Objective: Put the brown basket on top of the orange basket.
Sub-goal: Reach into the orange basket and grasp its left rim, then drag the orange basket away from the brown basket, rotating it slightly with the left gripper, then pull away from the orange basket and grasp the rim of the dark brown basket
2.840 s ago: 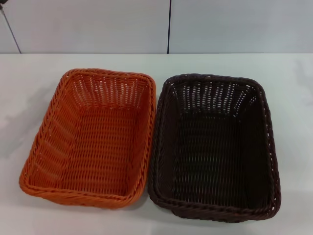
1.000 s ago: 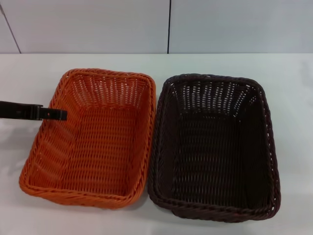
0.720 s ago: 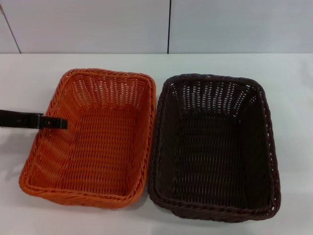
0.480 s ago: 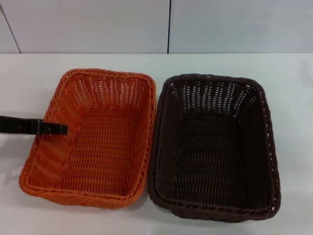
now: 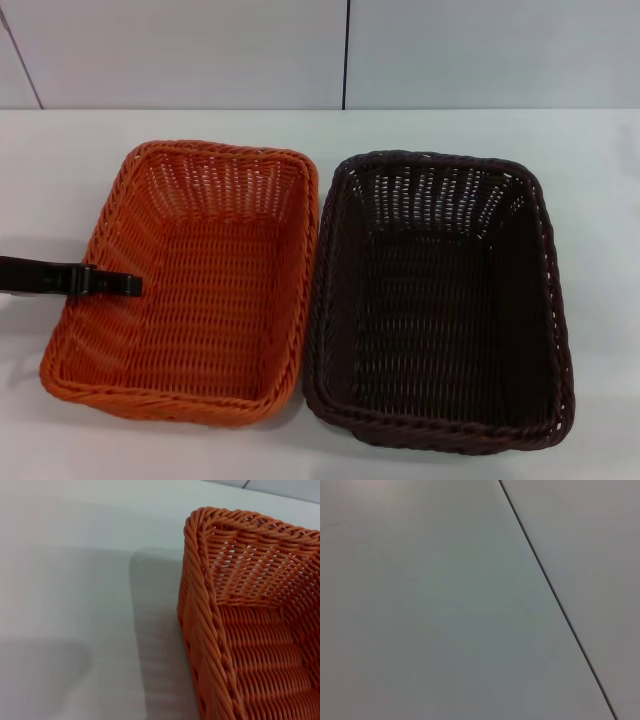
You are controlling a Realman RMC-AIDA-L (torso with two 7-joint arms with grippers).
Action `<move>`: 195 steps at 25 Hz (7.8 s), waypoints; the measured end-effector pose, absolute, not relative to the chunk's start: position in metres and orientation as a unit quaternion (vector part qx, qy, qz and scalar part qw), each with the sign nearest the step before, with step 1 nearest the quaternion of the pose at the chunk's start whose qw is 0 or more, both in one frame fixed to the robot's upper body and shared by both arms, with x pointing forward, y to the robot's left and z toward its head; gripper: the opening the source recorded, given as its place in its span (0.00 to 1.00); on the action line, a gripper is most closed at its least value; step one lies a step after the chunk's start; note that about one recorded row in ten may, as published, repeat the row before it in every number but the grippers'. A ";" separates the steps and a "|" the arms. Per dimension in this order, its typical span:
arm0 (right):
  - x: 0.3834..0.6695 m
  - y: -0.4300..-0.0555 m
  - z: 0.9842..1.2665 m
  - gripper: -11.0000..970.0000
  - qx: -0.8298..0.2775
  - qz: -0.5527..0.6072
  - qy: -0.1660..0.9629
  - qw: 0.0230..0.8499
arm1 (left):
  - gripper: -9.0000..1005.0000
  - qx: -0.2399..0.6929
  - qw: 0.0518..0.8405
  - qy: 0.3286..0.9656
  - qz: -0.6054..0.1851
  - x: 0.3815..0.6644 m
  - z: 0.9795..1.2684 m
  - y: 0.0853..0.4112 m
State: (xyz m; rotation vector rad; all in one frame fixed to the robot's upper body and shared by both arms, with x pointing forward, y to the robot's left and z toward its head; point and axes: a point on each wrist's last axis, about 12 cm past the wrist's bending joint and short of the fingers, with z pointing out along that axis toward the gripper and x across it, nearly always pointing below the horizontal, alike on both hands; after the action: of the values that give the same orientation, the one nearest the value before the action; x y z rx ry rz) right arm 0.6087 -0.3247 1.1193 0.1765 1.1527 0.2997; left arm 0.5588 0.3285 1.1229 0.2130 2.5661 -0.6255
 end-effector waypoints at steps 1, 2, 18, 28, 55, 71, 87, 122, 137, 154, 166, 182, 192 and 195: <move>0.608 -0.325 1.119 0.61 0.083 0.141 0.542 0.824 | 0.74 0.078 0.243 0.939 -0.229 0.559 1.123 0.329; 0.608 -0.325 1.119 0.61 0.083 0.140 0.543 0.824 | 0.74 0.078 0.243 0.939 -0.229 0.558 1.123 0.329; 0.606 -0.326 1.115 0.61 0.087 0.140 0.547 0.821 | 0.22 0.089 0.252 0.936 -0.228 0.562 1.131 0.330; 0.608 -0.322 1.119 0.61 0.083 0.146 0.541 0.824 | 0.18 0.076 0.281 0.928 -0.232 0.562 1.141 0.339; 0.607 -0.321 1.116 0.61 0.086 0.151 0.545 0.820 | 0.17 0.150 0.373 0.880 -0.254 0.570 1.212 0.385; 0.608 -0.314 1.113 0.61 0.086 0.160 0.552 0.814 | 0.17 0.367 0.282 0.869 -0.176 0.581 1.216 0.369; 0.600 -0.323 1.110 0.61 0.092 0.151 0.546 0.819 | 0.17 0.451 0.279 0.829 -0.178 0.619 1.200 0.290; 0.595 -0.328 1.105 0.61 0.098 0.146 0.550 0.817 | 0.19 0.557 0.317 0.739 -0.208 0.636 1.206 0.179; 0.593 -0.332 1.104 0.61 0.099 0.140 0.552 0.816 | 0.63 0.531 0.363 0.739 -0.198 0.640 1.214 0.174; 0.610 -0.343 1.133 0.61 0.041 0.207 0.570 0.794 | 0.83 0.374 0.603 0.646 -0.279 0.603 1.235 0.236; 0.641 -0.372 1.226 0.61 -0.238 0.278 0.723 0.585 | 0.83 0.319 0.645 0.616 -0.320 0.576 1.212 0.263; 0.601 -0.364 1.250 0.61 -0.436 0.263 0.768 0.390 | 0.83 0.265 0.724 0.544 -0.331 0.559 1.205 0.290; 0.604 -0.353 1.238 0.61 -0.397 0.282 0.766 0.420 | 0.83 0.213 0.754 0.512 -0.352 0.543 1.185 0.305; 0.607 -0.348 1.236 0.61 -0.400 0.286 0.771 0.405 | 0.83 0.209 0.755 0.511 -0.355 0.540 1.181 0.308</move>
State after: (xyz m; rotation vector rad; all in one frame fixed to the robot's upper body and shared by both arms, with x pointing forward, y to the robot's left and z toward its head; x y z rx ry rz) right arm 0.6066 -0.3478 1.2364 -1.0100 1.9453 0.7205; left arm 0.5404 0.3085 1.1811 0.4554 1.1148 -0.7745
